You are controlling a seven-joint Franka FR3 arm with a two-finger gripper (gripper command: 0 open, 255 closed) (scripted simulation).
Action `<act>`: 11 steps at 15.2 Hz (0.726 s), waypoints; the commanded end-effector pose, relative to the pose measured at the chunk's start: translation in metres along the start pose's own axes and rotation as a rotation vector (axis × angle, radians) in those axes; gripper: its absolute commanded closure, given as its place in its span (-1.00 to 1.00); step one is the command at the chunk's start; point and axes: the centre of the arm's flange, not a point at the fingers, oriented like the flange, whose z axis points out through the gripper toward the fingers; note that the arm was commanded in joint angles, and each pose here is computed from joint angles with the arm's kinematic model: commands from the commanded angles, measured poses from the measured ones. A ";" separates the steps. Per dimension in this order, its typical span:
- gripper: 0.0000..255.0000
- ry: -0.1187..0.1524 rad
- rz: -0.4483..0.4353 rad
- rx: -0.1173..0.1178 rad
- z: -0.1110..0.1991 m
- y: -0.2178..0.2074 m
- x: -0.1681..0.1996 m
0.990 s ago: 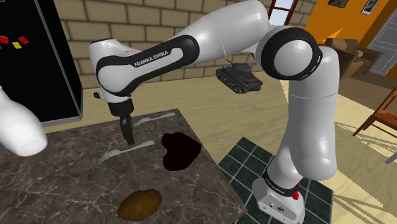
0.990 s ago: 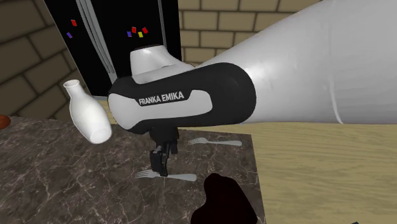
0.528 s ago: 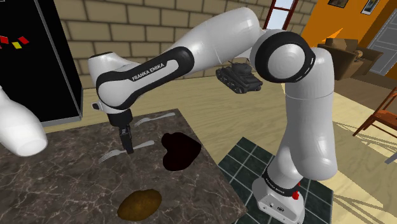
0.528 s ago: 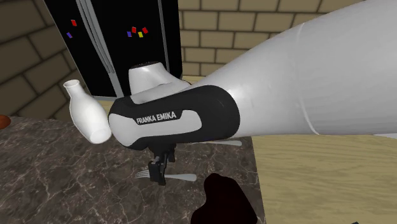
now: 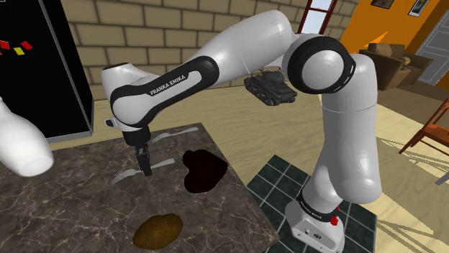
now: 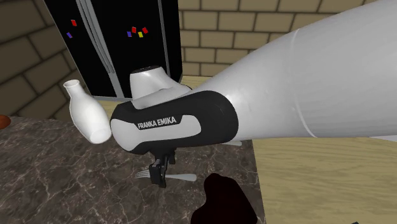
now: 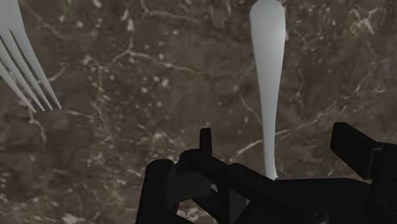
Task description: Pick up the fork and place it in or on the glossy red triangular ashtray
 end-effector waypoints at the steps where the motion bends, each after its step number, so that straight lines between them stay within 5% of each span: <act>1: -1.00 0.000 0.000 0.000 0.000 0.000 0.000; 2: 1.00 0.000 0.000 0.000 0.000 0.000 0.000; 11: 1.00 0.000 0.000 0.000 0.000 0.000 0.000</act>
